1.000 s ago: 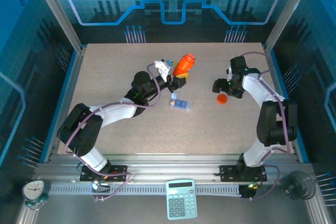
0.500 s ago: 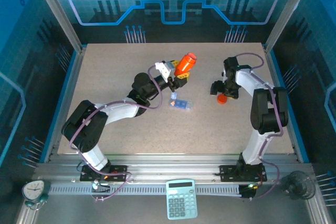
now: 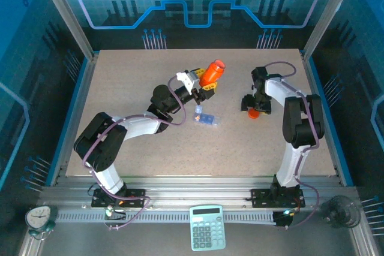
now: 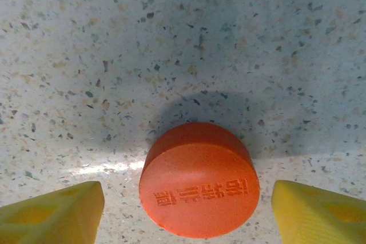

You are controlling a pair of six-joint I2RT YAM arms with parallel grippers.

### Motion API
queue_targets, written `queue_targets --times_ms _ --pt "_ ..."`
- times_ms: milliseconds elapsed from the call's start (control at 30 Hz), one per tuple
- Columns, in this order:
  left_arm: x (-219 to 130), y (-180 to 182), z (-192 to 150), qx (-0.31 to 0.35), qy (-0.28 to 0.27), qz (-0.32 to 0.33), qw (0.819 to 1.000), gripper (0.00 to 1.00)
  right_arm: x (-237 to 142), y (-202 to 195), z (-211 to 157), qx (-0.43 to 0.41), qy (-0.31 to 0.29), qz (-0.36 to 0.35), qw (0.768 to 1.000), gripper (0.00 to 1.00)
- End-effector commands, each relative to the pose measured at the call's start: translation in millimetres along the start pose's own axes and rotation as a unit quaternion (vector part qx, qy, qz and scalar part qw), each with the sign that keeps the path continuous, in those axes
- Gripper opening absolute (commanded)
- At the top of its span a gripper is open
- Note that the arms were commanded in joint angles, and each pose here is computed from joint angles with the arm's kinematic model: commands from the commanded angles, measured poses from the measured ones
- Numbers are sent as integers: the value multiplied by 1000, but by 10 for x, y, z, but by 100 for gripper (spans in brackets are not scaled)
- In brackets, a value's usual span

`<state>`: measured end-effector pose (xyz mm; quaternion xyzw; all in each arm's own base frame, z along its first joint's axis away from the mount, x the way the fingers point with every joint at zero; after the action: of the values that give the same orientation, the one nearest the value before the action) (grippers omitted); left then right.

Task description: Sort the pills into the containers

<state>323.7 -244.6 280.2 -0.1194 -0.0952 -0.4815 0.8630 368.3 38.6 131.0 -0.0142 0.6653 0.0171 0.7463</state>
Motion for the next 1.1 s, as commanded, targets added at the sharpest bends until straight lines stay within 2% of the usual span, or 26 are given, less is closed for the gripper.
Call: queue_targets --times_ms 0,400,667,1067 --pt "-32 -10 37 7 -20 -15 1000 0 40 64 25 -11 12 -7 1000 74" --pt "-70 -9 -22 0 -19 -14 1000 0 105 77 10 -14 17 -11 1000 65" --pt "-106 -10 -89 -8 -16 -11 1000 0 89 79 -15 -17 15 -8 1000 53" --pt "-157 -3 -262 -18 -2 -20 1000 0 -586 153 -49 -16 -65 43 997 51"
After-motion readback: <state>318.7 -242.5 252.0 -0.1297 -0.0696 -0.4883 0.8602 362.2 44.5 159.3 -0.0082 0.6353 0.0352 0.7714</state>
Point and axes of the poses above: each hand's point on the last joint's axis, 136 mm out from that joint toward the fingers, its own x axis out along the fingers, its own y axis along the line the jaws close on, z = x × y, the point moved 10 cm from there along -x, back along the fingers, and after that the axes turned 12 degrees about -x, right-handed, at the moved point
